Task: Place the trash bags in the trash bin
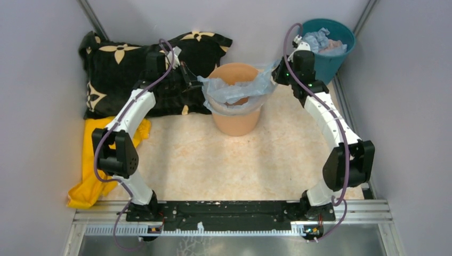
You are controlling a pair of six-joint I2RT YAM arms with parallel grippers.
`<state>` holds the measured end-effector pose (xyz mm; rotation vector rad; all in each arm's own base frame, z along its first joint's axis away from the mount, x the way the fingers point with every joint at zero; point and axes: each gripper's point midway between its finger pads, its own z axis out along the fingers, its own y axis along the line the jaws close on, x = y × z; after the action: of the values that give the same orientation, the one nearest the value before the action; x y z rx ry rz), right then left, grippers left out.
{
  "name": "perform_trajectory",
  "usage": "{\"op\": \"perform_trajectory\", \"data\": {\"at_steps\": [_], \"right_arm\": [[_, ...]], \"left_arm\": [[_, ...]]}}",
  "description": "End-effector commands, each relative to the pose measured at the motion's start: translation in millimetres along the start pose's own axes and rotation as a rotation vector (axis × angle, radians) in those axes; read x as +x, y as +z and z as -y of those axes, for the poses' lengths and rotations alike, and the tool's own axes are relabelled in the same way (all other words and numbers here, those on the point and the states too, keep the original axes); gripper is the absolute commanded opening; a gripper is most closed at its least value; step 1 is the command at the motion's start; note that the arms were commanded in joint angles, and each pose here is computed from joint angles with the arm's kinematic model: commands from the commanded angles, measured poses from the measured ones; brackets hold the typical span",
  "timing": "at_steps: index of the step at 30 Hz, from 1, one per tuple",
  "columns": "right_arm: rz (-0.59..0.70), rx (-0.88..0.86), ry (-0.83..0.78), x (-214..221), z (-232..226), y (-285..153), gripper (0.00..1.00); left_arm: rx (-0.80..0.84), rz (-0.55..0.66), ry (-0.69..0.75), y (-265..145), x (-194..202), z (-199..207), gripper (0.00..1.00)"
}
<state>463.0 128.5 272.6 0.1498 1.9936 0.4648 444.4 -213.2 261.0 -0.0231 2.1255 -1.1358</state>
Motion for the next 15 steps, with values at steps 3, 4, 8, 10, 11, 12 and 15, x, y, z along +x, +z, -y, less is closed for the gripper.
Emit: {"op": "perform_trajectory", "data": {"at_steps": [3,4,8,10,11,12,15], "right_arm": [[0.041,-0.024,-0.005,-20.0,-8.0,17.5,0.10],[0.027,-0.019,0.002,-15.9,-6.2,22.4,0.09],[-0.014,-0.008,0.017,-1.1,-0.3,39.8,0.05],[-0.037,0.000,0.021,7.3,3.6,48.3,0.04],[-0.049,0.004,0.021,11.9,5.0,52.0,0.04],[-0.063,0.008,0.023,16.1,7.2,56.0,0.03],[-0.101,0.011,0.029,29.5,11.4,67.2,0.01]], "left_arm": [[-0.015,-0.041,-0.002,17.3,4.9,-16.6,0.00],[-0.017,-0.045,-0.002,19.1,5.2,-18.5,0.00],[-0.041,-0.059,-0.004,25.9,7.5,-29.2,0.00],[-0.045,-0.066,-0.006,28.6,9.6,-32.4,0.00],[-0.050,-0.070,-0.006,30.3,10.8,-34.5,0.00],[-0.053,-0.071,-0.005,31.6,11.6,-35.9,0.00],[-0.059,-0.087,-0.011,37.7,17.7,-40.4,0.00]]}}
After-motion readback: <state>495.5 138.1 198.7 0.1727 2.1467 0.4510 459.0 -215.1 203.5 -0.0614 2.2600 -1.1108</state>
